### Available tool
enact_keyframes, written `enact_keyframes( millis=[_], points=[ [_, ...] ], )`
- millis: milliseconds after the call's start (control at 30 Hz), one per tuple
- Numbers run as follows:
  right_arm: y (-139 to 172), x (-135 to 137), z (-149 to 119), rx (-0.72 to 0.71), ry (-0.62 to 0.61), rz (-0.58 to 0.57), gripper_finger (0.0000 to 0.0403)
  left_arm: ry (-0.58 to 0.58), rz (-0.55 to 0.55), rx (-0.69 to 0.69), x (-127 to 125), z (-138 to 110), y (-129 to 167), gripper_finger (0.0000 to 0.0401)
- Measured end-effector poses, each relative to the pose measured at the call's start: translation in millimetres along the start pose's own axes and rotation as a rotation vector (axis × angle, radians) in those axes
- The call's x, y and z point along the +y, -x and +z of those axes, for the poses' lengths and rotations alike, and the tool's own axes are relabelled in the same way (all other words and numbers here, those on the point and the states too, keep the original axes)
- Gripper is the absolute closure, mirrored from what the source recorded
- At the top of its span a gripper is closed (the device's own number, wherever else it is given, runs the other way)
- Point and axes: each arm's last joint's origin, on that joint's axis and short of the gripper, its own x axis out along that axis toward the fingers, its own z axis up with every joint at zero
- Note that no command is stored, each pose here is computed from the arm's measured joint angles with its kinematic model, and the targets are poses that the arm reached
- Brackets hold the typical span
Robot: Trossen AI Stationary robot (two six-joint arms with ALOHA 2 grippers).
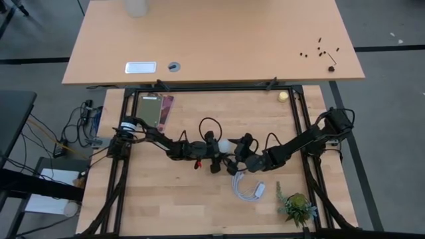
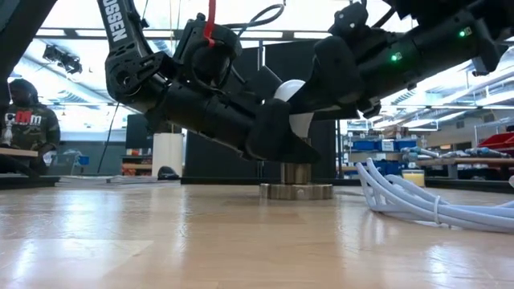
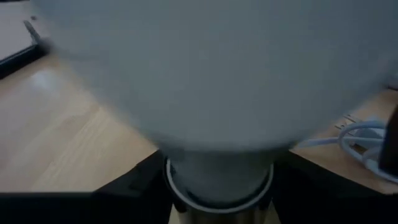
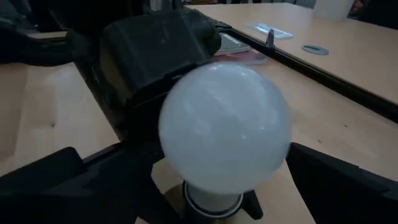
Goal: Screw lightbulb
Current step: Remove the white lightbulb from the desk lamp
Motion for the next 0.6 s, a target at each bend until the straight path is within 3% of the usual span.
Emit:
enact_keyframes(
  millis=[233,600],
  points=[
    [5.6,2.1,0.0,0.013,0.016,0.014,0.0030,-0.049,0.017,-0.018,1.2,12.8,11.2,0.0142],
    [10.2,-1.3,1.7,0.043,0.028,0.009,0.0030,-0.035,0.051,-0.008,10.1,-3.7,36.2,0.0142]
  ],
)
